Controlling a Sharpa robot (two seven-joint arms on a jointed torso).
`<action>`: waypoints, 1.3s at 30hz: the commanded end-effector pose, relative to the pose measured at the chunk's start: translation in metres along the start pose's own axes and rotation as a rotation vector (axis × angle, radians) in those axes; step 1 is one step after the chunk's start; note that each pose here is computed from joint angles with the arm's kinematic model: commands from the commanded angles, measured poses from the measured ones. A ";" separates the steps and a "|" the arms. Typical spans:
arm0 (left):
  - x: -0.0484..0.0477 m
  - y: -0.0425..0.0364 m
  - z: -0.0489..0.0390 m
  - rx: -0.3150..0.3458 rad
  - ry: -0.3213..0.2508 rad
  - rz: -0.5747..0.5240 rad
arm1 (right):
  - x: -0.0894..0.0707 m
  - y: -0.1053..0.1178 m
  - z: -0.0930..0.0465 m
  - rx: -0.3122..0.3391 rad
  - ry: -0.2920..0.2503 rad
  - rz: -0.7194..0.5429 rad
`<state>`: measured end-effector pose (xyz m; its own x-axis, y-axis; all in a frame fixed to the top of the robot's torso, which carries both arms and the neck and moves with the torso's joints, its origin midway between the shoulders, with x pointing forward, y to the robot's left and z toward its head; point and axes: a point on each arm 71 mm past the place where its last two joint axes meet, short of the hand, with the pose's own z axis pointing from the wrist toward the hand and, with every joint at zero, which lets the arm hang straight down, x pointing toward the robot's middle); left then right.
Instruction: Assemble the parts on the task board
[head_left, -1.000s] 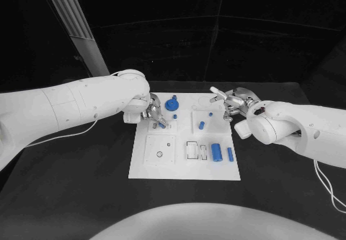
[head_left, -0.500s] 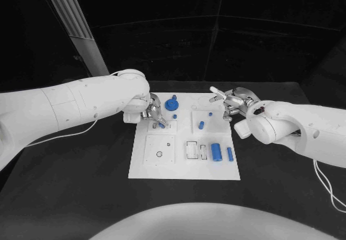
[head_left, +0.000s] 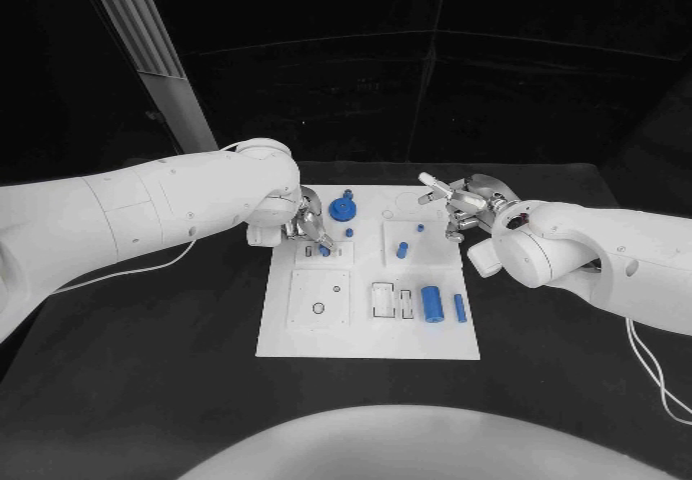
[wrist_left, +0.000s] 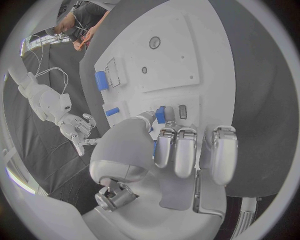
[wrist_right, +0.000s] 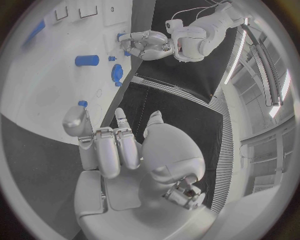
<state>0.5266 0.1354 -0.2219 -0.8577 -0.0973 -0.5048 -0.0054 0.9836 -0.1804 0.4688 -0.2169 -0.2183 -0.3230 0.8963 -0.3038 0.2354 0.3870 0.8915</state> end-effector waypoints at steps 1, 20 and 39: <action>0.0043 0.0013 0.0024 -0.015 0.022 0.012 | 0.001 0.002 0.000 -0.009 0.006 -0.003; 0.0043 0.0007 0.0031 -0.011 0.005 -0.001 | 0.001 0.001 0.000 -0.007 0.006 -0.003; -0.0134 0.0076 -0.0295 0.149 -0.155 -0.082 | 0.000 0.001 0.001 -0.004 0.006 -0.005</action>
<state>0.5210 0.1531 -0.1979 -0.7975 -0.1769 -0.5768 -0.0081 0.9591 -0.2830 0.4698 -0.2169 -0.2189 -0.3220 0.8962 -0.3053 0.2369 0.3884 0.8905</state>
